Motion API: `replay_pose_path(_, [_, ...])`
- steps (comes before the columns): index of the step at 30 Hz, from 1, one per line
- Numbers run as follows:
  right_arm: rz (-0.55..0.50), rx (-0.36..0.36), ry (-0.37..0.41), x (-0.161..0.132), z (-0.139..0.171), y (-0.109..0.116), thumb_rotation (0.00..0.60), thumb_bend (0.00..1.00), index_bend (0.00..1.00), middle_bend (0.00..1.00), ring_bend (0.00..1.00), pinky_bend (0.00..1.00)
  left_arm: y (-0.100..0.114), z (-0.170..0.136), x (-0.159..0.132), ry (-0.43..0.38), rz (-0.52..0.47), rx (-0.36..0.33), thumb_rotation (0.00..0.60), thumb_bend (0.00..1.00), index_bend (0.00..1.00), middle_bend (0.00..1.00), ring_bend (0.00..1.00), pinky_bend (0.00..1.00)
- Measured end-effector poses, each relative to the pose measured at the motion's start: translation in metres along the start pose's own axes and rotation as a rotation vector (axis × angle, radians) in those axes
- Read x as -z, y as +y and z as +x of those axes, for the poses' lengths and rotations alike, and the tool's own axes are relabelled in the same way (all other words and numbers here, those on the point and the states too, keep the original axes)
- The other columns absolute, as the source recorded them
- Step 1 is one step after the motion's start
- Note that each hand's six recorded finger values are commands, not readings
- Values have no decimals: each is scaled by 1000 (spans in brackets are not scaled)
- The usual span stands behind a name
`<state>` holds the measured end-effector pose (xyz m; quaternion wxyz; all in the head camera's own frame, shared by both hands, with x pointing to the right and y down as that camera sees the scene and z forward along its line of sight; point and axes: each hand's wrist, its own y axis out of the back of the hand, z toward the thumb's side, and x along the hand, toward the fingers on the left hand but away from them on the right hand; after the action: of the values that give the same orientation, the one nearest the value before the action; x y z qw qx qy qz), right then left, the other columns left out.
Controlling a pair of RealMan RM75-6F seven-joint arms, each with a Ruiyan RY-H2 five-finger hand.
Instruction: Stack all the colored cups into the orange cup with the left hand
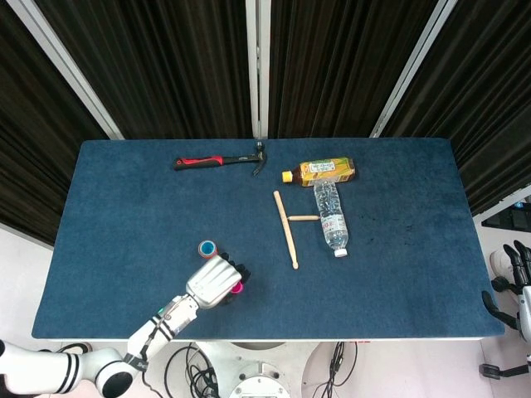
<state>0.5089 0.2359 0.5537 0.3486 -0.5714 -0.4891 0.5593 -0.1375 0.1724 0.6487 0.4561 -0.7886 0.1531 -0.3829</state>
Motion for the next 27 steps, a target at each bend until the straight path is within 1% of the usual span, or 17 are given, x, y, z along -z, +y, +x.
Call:
replay_pose_path(2, [0,0,3,-1,0,0,600,254,0,0,0,0,13,-1,10,27,11,-26,600,304,507,510,591,466])
replay_pose_path(4, [1,-1,5,-2,0,0,600,255,0,0,0,0,28,-2,26,76,14,-54,600,305,506,510,591,467])
replay_pose_path(8, [3,1,9,-4,1,0,600,254,0,0,0,0,38,-1,48,147,-4,-68,600,306,507,510,592,467])
replay_pose_path(10, [3,2,12,-5,1,0,600,254,0,0,0,0,37,0,59,183,-23,-61,600,307,507,510,592,467])
replay_pose_path(13, [7,1,14,-6,0,1,600,254,0,0,0,0,31,3,71,213,-58,-37,600,307,507,509,592,467])
replay_pose_path(18, [12,-1,15,-8,-1,2,600,255,0,0,0,0,23,7,81,234,-72,-16,600,307,506,509,592,467])
replay_pose_path(23, [16,-10,14,-9,-2,0,600,255,0,0,0,0,21,9,86,244,-77,-18,600,306,510,509,592,466])
replay_pose_path(27, [17,-19,13,-10,-3,-2,600,255,0,0,0,0,15,10,87,246,-85,-4,600,307,510,509,592,466])
